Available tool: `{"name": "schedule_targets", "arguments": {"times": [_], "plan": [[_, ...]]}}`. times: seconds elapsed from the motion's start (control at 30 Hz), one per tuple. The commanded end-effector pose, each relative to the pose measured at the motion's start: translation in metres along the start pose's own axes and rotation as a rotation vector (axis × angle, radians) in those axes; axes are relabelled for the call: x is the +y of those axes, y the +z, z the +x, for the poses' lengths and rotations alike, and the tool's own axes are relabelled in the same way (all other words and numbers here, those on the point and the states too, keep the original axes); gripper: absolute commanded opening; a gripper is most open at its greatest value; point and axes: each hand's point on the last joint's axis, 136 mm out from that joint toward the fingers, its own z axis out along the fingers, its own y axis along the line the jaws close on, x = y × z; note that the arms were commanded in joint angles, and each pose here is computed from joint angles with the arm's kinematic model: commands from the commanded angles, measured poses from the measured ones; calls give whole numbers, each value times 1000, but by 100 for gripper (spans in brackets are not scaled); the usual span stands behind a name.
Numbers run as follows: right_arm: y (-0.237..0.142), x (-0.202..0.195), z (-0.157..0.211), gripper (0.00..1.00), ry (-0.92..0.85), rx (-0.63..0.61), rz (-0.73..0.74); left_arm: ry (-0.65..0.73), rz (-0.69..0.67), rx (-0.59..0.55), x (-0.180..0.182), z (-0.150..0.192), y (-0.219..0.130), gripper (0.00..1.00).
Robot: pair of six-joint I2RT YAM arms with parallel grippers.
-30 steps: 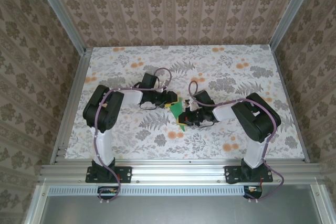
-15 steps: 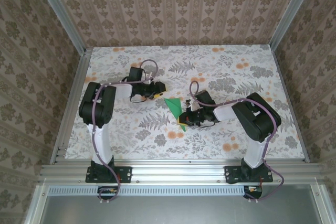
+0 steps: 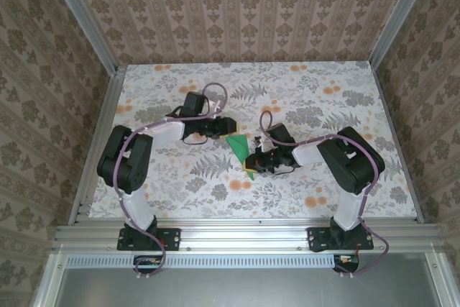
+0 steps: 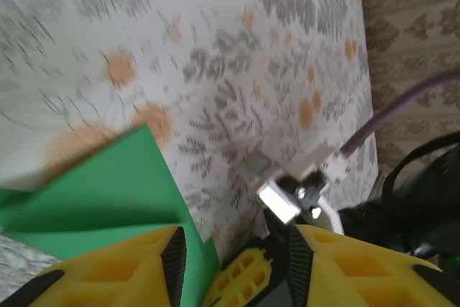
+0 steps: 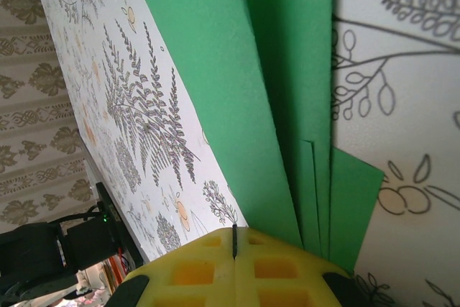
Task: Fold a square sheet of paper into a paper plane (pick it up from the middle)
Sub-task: Fold the wing for the fifth time at the center of the table.
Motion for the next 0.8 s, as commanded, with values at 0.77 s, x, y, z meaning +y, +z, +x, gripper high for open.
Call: {"name": "schedule_targets", "arguments": {"times": [0.77], "plan": [[3,-79,42,0,208,86,243,-73,-114,10,67,4,28,40]]}}
